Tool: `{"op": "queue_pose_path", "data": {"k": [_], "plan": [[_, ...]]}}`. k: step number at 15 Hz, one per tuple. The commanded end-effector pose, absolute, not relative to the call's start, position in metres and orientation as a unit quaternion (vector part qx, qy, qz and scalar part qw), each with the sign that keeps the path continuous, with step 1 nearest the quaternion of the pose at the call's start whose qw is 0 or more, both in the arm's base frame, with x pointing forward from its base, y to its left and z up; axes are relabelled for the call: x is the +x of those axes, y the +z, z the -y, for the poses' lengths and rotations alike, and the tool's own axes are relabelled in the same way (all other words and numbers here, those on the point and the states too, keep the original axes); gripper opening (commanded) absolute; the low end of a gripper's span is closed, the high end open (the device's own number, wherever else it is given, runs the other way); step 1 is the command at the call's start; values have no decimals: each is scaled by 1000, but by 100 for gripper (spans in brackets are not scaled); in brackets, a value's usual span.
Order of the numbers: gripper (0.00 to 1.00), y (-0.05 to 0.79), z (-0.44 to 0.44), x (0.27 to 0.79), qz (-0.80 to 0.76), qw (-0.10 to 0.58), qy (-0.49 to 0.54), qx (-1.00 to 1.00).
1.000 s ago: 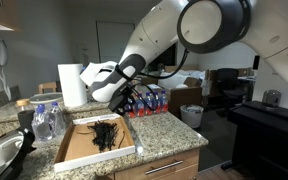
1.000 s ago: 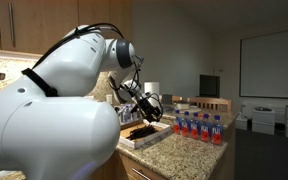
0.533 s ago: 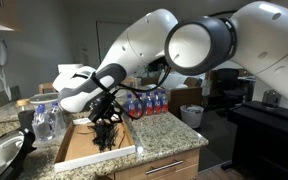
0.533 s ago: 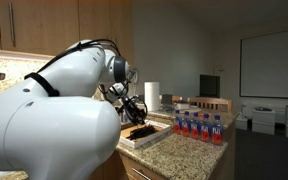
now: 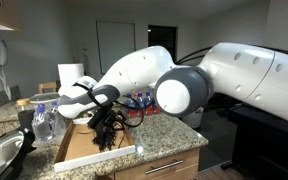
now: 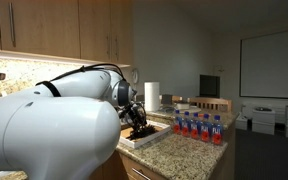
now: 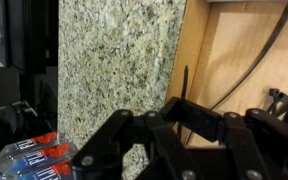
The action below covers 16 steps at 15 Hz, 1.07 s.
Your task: Pick up the black objects from the counter and put them on the box cover
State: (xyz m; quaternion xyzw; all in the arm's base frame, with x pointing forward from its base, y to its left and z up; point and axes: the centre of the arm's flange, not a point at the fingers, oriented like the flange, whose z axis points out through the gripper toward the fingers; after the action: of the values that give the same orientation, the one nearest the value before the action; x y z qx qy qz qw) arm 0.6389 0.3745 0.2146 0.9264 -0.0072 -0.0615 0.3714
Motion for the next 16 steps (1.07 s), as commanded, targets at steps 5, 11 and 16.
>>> {"op": "queue_pose_path", "data": {"k": [5, 11, 16], "plan": [[5, 223, -435, 701, -43, 296, -103, 948], [43, 231, -439, 699, -62, 265, -96, 957], [76, 270, -443, 692, -81, 235, -37, 968]]}}
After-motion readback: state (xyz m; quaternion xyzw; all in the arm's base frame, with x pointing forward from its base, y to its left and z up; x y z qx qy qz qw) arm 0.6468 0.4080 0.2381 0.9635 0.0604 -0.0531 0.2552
